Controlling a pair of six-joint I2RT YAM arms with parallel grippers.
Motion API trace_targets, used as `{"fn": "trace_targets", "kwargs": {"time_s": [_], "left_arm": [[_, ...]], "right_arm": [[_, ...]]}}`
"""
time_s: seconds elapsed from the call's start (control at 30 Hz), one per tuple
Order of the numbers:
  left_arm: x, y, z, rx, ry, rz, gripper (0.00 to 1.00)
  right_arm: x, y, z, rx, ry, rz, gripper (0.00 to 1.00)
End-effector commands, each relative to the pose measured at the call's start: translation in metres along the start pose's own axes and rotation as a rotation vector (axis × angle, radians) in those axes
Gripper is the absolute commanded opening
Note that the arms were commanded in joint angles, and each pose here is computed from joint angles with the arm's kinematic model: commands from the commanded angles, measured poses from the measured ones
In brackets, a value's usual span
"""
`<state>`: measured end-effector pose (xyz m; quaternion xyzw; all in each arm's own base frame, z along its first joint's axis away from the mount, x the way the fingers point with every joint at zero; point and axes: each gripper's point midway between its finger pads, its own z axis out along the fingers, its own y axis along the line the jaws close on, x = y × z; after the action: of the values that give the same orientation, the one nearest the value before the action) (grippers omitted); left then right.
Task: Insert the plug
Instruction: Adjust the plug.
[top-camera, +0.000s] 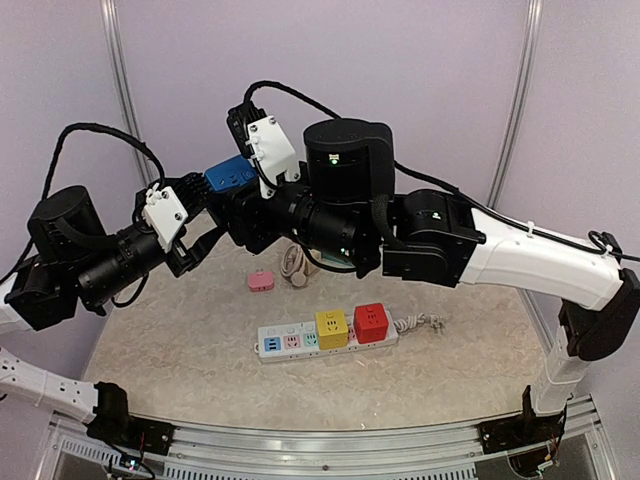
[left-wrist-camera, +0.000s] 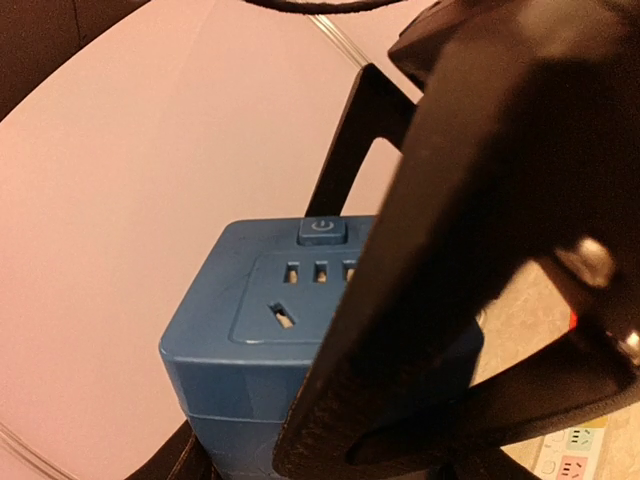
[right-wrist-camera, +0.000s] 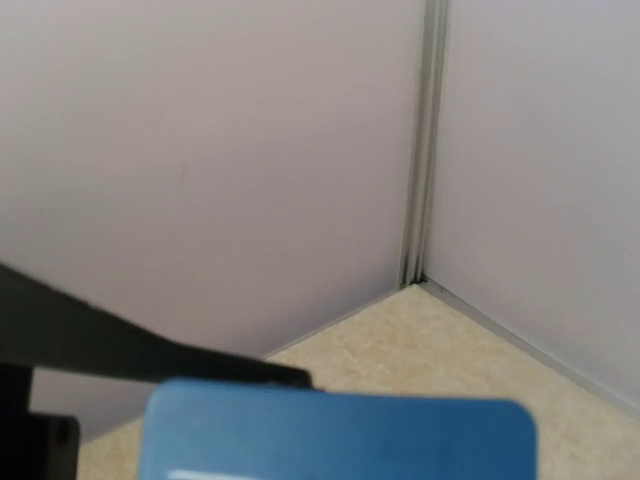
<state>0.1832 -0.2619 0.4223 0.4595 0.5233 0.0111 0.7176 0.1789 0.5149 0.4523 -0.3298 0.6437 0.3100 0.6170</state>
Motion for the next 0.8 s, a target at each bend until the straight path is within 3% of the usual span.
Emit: {"fn": "trace_targets", "kwargs": {"time_s": [0.0, 0.07, 0.1, 0.13, 0.2, 0.23, 0.27, 0.47, 0.6, 0.77], "left_arm": [[-0.005, 0.004, -0.001, -0.016, -0.033, -0.006, 0.0], [-0.002, -0.001, -0.002, 0.006, -0.03, 0.001, 0.0], [0.001, -0.007, -0.003, 0.036, -0.024, 0.004, 0.03], [0.005, -0.015, -0.004, 0.077, -0.014, 0.004, 0.23], [0.023, -0.035, -0.008, 0.176, 0.032, -0.009, 0.72], [0.033, -0.042, -0.011, 0.214, 0.06, -0.032, 0.88], [0.047, -0.052, -0.015, 0.258, 0.099, -0.051, 0.97], [0.09, -0.074, -0.037, 0.402, 0.186, -0.215, 0.99], [0.12, -0.065, -0.042, 0.345, 0.251, -0.385, 0.99], [0.149, -0.05, -0.048, 0.231, 0.273, -0.577, 0.99]], "right_arm": [[0.012, -0.009, 0.002, 0.053, 0.056, -0.035, 0.32], [0.011, -0.01, 0.0, 0.037, 0.057, -0.045, 0.07], [0.011, -0.011, -0.002, 0.03, 0.057, -0.055, 0.0], [0.012, -0.013, -0.003, 0.02, 0.062, -0.076, 0.0], [0.021, -0.014, -0.003, -0.034, 0.097, -0.139, 0.0], [0.027, -0.017, -0.002, -0.062, 0.126, -0.165, 0.0], [0.037, -0.021, -0.001, -0.096, 0.162, -0.183, 0.0], [0.116, -0.026, 0.003, -0.384, 0.329, -0.25, 0.0], [0.173, -0.005, 0.0, -0.556, 0.326, -0.37, 0.0], [0.213, -0.005, 0.008, -0.636, 0.373, -0.403, 0.0]]}}
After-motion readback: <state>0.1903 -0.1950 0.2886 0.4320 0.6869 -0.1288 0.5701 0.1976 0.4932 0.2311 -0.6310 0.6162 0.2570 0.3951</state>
